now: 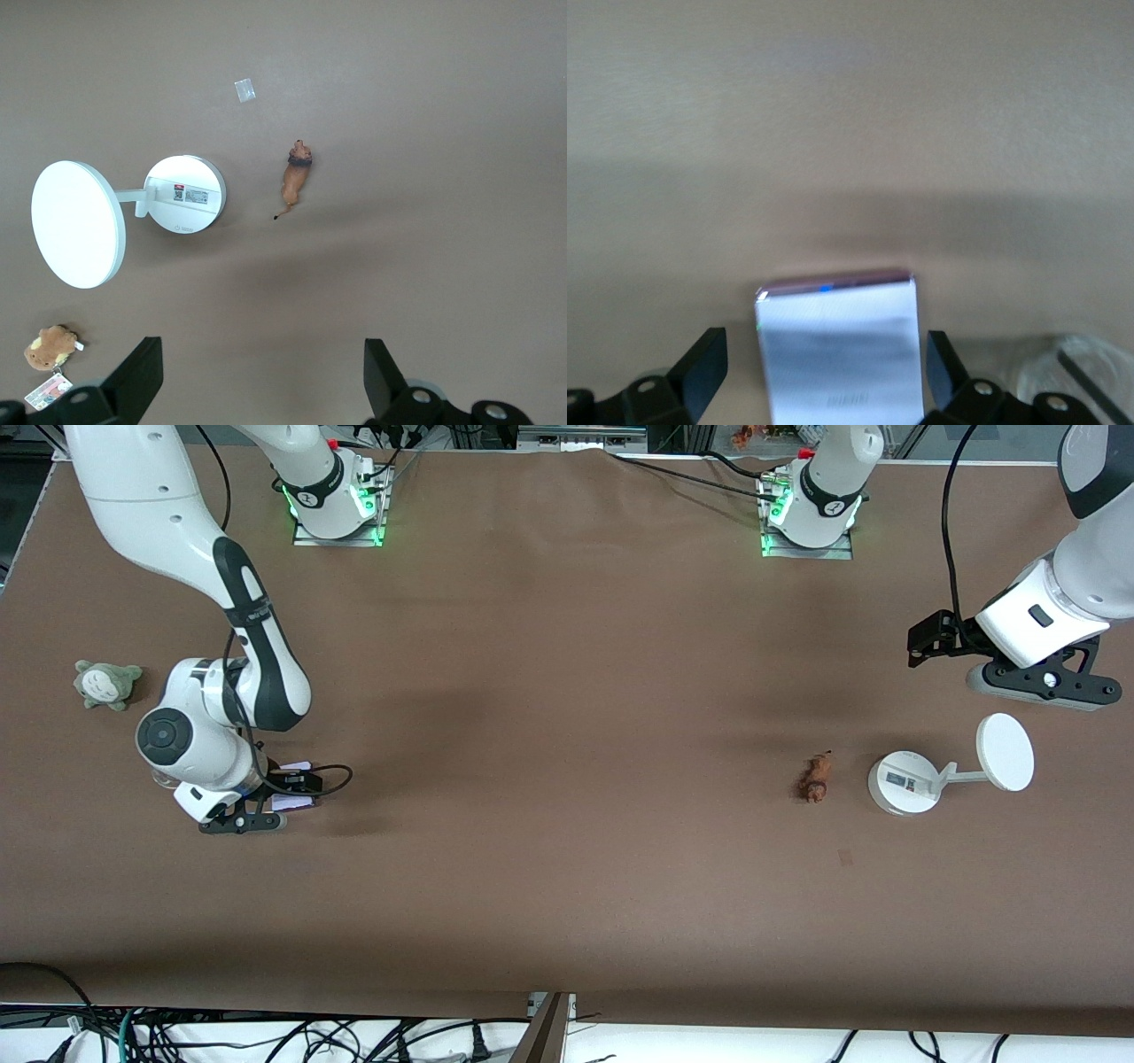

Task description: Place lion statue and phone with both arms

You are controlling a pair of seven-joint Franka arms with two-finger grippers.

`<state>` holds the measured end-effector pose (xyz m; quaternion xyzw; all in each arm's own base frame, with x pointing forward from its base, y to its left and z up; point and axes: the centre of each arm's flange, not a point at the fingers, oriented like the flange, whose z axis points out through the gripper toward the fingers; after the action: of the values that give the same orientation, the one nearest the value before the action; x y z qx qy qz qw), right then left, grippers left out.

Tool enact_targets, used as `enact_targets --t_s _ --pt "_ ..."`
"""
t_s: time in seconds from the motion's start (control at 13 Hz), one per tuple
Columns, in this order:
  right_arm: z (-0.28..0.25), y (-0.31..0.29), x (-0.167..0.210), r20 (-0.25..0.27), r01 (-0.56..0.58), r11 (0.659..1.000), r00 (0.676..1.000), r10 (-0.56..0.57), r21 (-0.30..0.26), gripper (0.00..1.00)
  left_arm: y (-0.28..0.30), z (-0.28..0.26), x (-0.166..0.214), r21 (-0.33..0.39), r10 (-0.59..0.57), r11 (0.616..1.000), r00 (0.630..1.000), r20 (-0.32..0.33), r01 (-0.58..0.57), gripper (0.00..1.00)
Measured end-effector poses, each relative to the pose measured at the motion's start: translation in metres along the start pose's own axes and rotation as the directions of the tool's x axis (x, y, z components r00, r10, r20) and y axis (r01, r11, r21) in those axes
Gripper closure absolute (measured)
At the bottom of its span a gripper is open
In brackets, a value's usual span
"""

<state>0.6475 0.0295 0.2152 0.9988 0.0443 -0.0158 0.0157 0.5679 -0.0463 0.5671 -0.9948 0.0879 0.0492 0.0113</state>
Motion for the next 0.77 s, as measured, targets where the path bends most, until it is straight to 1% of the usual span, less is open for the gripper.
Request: enact_targets --t_s 0.08,0.31,0.46,0.77 --pt "-0.024 -0.001 0.0 0.025 0.0 1.0 1.0 -0.001 0.011 0.0 0.0 0.0 0.0 0.0 0.0 1.0 1.0 0.0 0.0 0.0" --pt "-0.119 -0.004 -0.008 0.092 -0.016 0.999 0.996 0.012 0.047 0.0 0.0 0.0 0.0 0.0 0.001 1.0 1.0 0.0 -0.001 0.0" --pt "-0.178 -0.009 -0.015 0.148 -0.039 0.997 0.989 0.029 0.062 0.0 0.0 0.0 0.0 0.0 0.001 1.0 1.0 0.0 -0.001 0.0" --pt "-0.28 -0.03 -0.034 0.241 -0.063 0.996 0.97 0.046 0.066 0.0 0.001 0.0 0.0 0.0 0.002 1.0 1.0 0.0 -0.002 0.0"
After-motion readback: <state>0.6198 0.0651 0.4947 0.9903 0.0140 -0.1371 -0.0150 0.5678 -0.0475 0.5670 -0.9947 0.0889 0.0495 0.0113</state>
